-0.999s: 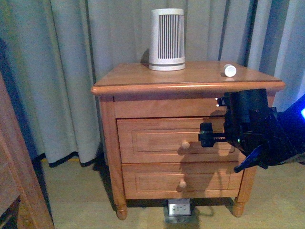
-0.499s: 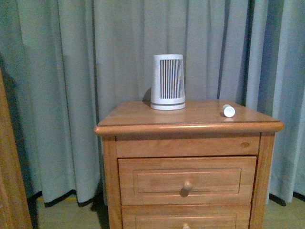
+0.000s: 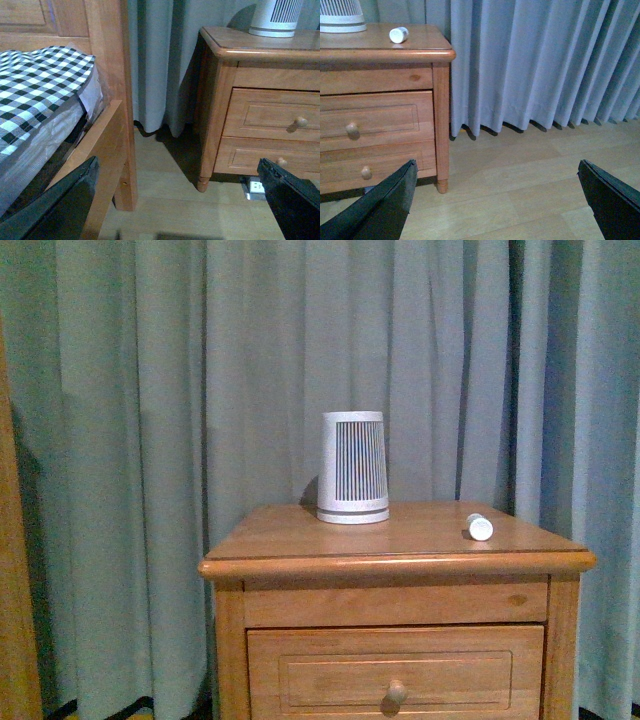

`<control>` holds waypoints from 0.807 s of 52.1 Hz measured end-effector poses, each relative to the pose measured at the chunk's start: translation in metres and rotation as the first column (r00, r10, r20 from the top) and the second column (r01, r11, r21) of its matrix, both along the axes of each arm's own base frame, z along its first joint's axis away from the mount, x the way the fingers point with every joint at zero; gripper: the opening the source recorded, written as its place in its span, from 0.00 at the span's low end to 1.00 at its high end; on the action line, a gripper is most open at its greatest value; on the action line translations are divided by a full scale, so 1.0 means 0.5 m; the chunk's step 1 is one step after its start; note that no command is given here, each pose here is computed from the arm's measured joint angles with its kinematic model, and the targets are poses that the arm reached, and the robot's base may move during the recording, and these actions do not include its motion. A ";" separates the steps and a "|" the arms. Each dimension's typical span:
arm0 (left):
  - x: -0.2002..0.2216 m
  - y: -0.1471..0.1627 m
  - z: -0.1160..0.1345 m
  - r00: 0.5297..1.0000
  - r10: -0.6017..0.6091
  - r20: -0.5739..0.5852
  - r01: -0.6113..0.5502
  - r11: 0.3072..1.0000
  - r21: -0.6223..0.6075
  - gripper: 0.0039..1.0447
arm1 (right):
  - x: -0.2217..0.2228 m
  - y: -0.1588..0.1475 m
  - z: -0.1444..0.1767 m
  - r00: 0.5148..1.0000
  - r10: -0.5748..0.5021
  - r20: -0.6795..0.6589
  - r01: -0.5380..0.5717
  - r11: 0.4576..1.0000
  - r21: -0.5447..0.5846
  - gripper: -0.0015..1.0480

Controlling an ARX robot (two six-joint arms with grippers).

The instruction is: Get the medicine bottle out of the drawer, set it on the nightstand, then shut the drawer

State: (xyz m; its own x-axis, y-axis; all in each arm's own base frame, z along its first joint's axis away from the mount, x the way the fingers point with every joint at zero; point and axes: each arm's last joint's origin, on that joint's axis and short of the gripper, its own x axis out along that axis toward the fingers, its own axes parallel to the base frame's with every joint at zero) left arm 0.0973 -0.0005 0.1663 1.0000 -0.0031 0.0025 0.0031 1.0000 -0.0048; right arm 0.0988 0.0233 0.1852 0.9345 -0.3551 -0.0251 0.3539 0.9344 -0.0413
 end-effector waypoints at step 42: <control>0.000 0.000 0.000 1.000 0.000 0.000 0.000 1.000 0.000 0.94 | -0.003 -0.046 -0.035 0.933 0.357 0.039 -0.358 0.934 0.021 0.03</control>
State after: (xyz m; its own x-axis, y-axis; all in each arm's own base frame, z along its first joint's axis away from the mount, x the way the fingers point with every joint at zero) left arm 0.0973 -0.0005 0.1663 1.0000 -0.0027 0.0025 0.0027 1.0000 -0.0048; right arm 0.0973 0.0004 0.1675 1.0000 0.0027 0.0040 -0.0026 1.0000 -0.0074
